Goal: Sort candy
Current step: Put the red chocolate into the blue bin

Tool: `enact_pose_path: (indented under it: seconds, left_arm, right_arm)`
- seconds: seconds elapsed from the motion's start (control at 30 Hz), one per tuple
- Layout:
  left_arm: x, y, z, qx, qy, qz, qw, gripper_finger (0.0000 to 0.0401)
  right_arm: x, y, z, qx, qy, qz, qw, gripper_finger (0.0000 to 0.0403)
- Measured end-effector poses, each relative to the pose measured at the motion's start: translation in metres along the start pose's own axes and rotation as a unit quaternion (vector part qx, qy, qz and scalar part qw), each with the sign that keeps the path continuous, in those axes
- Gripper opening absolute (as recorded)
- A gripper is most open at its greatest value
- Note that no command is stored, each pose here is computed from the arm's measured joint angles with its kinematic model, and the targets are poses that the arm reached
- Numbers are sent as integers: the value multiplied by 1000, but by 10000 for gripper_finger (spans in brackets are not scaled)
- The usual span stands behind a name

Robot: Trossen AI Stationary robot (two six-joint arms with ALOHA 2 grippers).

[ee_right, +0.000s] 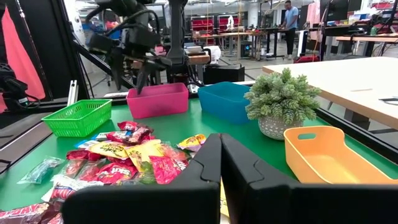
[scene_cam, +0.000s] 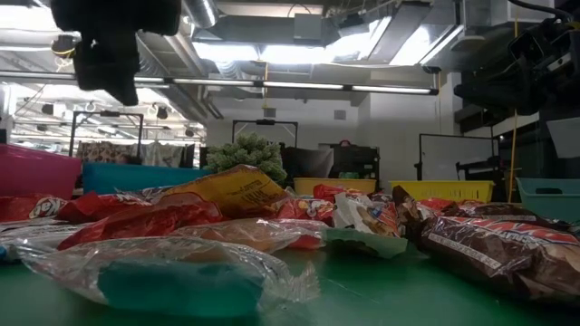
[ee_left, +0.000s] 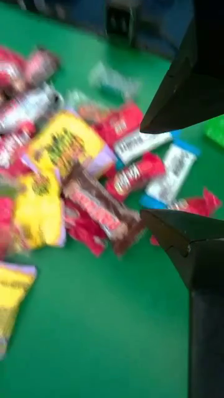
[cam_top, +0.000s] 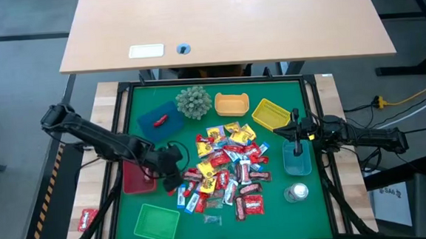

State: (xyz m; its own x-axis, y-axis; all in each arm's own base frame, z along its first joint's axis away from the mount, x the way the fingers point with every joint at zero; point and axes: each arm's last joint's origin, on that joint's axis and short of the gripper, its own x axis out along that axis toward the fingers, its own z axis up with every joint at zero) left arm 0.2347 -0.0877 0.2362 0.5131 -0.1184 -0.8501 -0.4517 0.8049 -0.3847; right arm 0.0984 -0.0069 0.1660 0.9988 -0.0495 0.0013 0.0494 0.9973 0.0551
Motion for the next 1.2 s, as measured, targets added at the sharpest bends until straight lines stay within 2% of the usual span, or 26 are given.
enact_pose_path:
  seconds: [0.23,0.5,0.67,1.03,1.2]
  left_arm:
    - [28,-12,-3,15,69,66,995,195]
    - [54,-13,-14,-28,124,105,986,195]
    - [54,-10,-15,-49,120,127,983,195]
    - [55,-10,-14,-49,107,130,984,195]
    - [66,-10,-16,-44,108,144,983,195]
  right_arm:
    - [0,0,0,0,0,0,1000,1]
    - [0,0,0,0,0,0,1000,1]
    - [0,0,0,0,0,0,1000,1]
    - [0,0,0,0,0,0,1000,1]
    - [0,0,0,0,0,1,1000,1]
